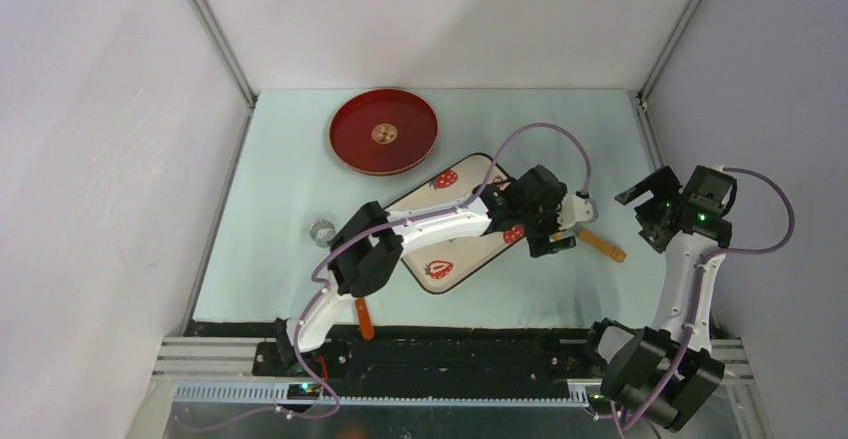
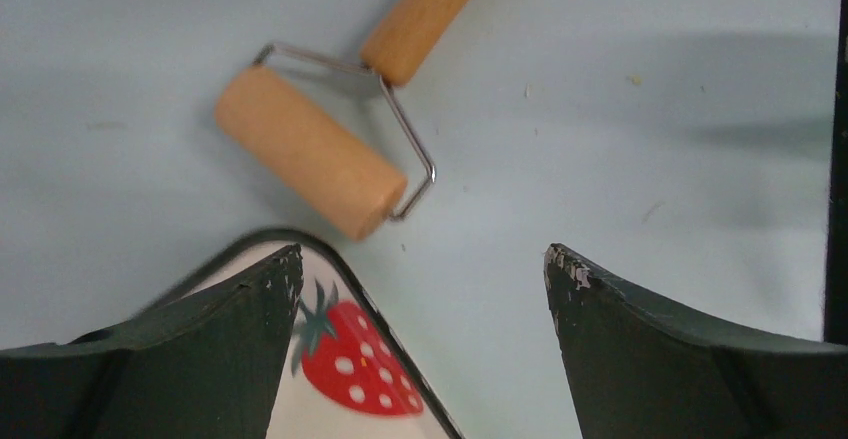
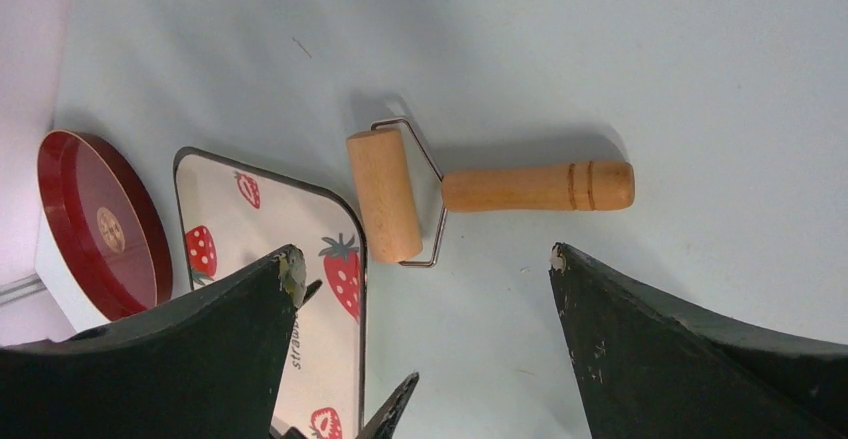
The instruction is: Roll out the dumpling wrappers from the dough
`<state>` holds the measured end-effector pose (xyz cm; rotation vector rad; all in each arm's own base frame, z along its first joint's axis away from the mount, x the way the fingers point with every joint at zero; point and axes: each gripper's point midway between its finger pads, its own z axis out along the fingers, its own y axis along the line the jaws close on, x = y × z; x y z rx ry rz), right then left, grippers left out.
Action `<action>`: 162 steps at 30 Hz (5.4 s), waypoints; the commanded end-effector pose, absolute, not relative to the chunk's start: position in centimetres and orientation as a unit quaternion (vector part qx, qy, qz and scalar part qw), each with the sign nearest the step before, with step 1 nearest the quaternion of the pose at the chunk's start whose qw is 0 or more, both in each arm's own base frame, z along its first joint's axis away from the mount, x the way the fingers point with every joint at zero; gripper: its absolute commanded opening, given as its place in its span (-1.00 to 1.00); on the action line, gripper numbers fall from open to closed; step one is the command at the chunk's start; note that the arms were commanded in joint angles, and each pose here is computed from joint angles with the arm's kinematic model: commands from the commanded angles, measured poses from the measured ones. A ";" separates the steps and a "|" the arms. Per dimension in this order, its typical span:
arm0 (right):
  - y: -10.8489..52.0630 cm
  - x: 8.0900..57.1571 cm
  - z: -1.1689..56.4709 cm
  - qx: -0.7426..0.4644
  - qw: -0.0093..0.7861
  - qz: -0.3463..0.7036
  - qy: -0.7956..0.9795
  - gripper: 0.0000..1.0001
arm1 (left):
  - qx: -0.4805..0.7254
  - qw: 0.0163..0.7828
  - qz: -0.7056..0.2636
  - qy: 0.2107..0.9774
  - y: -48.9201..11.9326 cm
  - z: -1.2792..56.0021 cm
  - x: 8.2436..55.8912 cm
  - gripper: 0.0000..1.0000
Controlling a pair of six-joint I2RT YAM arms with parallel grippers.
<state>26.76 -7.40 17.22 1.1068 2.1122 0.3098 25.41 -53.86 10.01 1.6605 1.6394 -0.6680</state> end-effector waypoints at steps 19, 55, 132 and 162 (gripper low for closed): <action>-6.2 31.6 8.7 0.332 0.225 0.059 0.914 0.21 | 0.370 0.538 -0.324 0.685 -45.8 24.9 30.8 0.92; -2.0 34.6 0.8 0.219 0.094 0.016 0.971 -1.00 | 0.293 0.572 -0.270 0.717 -33.3 24.6 27.6 0.99; 5.0 24.1 14.7 0.219 0.266 0.314 0.885 0.85 | 0.540 0.241 -0.283 0.755 -44.8 8.7 17.7 0.91; 2.3 23.4 14.1 0.313 0.270 0.324 0.851 0.92 | 0.578 0.257 -0.151 0.760 -44.5 4.2 17.1 -1.00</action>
